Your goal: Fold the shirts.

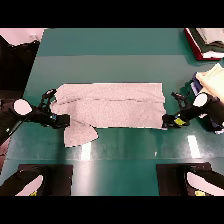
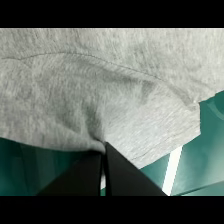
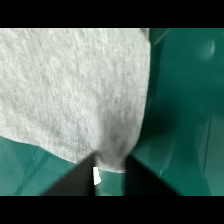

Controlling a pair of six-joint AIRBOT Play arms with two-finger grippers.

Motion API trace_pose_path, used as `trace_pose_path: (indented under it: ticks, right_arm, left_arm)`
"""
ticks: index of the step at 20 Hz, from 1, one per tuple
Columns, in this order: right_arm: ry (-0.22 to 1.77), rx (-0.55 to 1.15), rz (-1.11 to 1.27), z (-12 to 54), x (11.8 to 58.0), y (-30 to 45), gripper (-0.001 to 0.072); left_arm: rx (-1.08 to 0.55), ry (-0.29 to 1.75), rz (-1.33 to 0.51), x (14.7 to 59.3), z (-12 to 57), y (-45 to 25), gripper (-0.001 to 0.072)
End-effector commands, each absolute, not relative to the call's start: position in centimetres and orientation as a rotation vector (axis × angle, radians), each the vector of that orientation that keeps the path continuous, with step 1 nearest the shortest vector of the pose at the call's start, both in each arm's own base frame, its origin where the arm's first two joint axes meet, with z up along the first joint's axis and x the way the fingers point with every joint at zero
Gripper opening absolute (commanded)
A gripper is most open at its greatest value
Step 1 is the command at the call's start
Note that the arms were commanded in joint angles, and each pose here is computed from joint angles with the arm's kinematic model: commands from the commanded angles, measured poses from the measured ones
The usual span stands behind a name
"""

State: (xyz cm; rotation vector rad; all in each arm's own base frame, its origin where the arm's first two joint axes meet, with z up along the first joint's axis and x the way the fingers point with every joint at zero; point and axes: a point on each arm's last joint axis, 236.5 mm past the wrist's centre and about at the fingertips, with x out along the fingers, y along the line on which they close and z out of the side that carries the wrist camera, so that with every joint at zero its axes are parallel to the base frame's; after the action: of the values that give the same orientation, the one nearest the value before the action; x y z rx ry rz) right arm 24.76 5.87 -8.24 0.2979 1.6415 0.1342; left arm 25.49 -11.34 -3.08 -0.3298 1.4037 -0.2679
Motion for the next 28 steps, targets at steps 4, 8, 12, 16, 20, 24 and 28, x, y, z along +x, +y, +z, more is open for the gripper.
trace_pose_path:
  ticks: [4, 8, 12, 16, 20, 24, 28]
  right_arm:
    - [1.608, 0.259, 0.165, -6.5, 24.3, 5.7, 0.0011]
    - [1.63, 0.236, 0.112, -2.2, 20.0, 2.8, 0.0008]
    - [1.535, 0.291, 0.047, 1.3, 18.0, 1.2, 0.0008]
    - [1.407, 0.289, 0.014, 2.9, 18.8, 0.5, 0.0008]
    - [1.274, 0.339, 0.038, 3.5, 22.3, 1.2, 0.0007]
    - [1.235, 0.448, 0.072, 2.4, 26.1, 2.4, 0.0008]
    - [1.206, 0.48, 0.084, 2.4, 29.8, 2.4, 0.0007]
  left_arm:
    - [-0.287, 1.437, -0.31, 24.7, -2.2, -11.4, 0.0022]
    - [-0.252, 1.374, -0.368, 23.8, 1.9, -11.7, 0.0021]
    - [-0.272, 1.344, -0.434, 19.8, 5.7, -12.5, 0.0022]
    - [-0.283, 1.282, -0.446, 20.2, 6.7, -12.8, 0.0023]
    - [-0.293, 1.03, -0.392, 25.9, 8.7, -12.3, 0.0023]
    - [-0.268, 0.858, -0.32, 29.6, 10.4, -10.7, 0.0023]
    - [-0.239, 0.785, -0.231, 31.9, 10.8, -8.7, 0.0023]
